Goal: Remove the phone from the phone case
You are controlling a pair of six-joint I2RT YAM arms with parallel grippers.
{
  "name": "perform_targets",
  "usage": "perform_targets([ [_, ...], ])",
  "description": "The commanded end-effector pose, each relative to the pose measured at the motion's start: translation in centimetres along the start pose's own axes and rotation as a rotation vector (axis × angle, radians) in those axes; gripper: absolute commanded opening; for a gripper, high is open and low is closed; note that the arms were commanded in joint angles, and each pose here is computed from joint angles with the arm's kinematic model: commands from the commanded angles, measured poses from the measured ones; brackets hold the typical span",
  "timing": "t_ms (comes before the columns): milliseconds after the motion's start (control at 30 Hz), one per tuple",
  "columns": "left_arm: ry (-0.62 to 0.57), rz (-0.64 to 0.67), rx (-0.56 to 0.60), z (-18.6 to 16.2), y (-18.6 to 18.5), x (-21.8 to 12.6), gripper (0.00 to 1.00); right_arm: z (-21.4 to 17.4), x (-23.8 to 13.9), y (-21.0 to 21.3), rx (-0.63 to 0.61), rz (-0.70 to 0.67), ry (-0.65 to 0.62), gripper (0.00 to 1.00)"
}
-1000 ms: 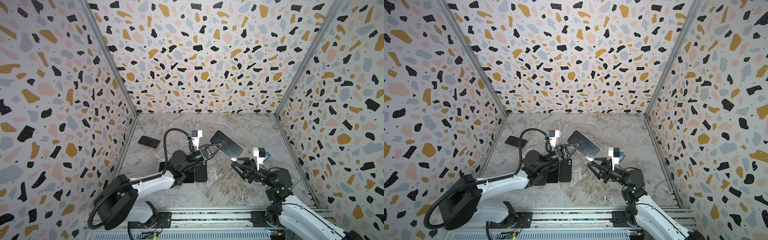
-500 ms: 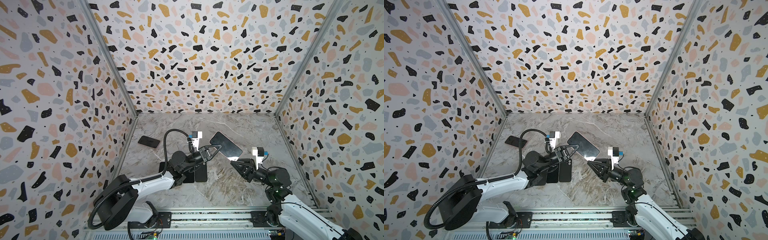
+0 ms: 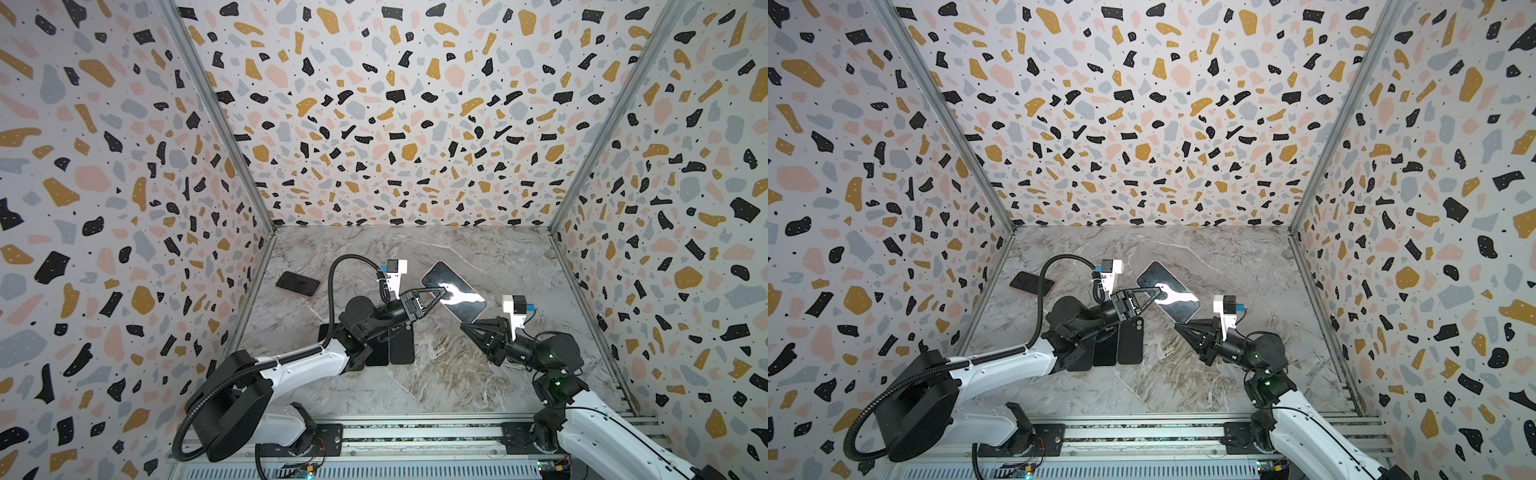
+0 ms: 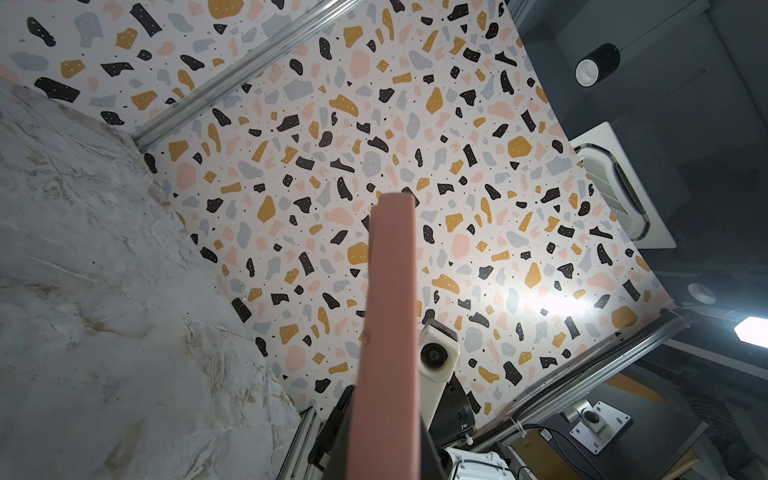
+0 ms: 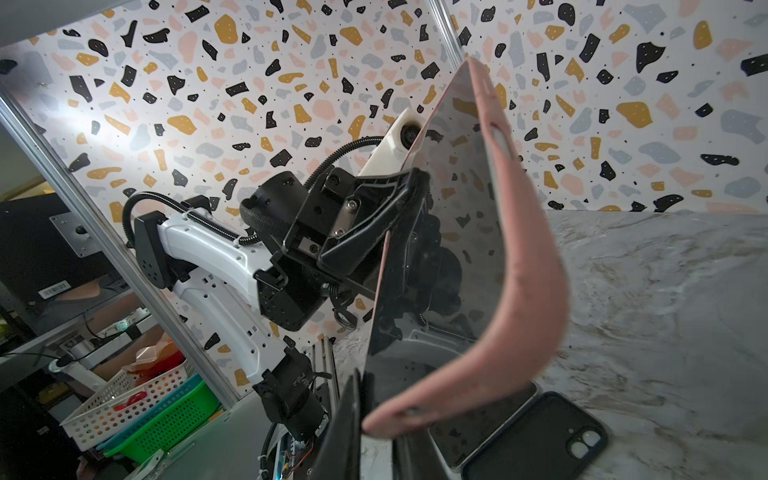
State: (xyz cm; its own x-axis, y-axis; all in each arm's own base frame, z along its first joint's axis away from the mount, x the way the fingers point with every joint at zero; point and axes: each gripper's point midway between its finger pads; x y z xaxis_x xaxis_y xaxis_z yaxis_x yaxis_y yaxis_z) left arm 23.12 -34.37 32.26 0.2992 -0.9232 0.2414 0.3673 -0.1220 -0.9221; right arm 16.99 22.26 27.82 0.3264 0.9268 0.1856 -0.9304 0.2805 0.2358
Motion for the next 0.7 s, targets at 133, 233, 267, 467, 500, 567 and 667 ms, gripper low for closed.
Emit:
perform_targets([
  [133, 0.147, 0.093, 0.012, -2.5, 0.8, 0.6, 0.0, 0.6, -0.1, -2.5, -0.321, -0.162, 0.056, 0.0],
  [233, 0.166, 0.121, 0.023, -2.7, 1.3, 0.7, 0.0, 1.6, -0.2, -2.7, -0.393, -0.197, 0.034, 0.0],
  [267, 0.171, 0.127, 0.028, -2.7, 1.4, 0.8, 0.0, 1.9, -0.3, -2.7, -0.413, -0.204, 0.023, 0.0],
  [467, 0.196, 0.146, 0.036, -3.1, 1.6, 0.6, 0.0, 3.9, -0.6, -2.2, -0.529, -0.237, -0.058, 0.0],
  [500, 0.2, 0.148, 0.039, -3.2, 1.6, 0.5, 0.0, 4.3, -0.7, -2.2, -0.546, -0.25, -0.073, 0.0],
  [567, 0.21, 0.156, 0.041, -3.4, 1.8, 0.4, 0.0, 4.6, -0.9, -2.4, -0.573, -0.278, -0.093, 0.0],
  [667, 0.215, 0.152, 0.036, -3.7, 1.9, 0.1, 0.0, 5.5, -1.1, -2.6, -0.608, -0.313, -0.131, 0.0],
])
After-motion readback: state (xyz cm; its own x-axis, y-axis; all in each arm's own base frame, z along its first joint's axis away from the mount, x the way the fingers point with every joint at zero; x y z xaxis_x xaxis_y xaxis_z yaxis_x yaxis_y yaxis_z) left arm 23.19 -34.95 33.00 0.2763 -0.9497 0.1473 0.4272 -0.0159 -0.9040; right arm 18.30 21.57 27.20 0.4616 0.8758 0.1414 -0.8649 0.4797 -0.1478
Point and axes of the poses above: each gripper's point midway between its finger pads, its own x axis out along the fingers, its own y axis along the line the jaws close on, z = x × y, and after that the axes turned 12 degrees about -x, right-handed
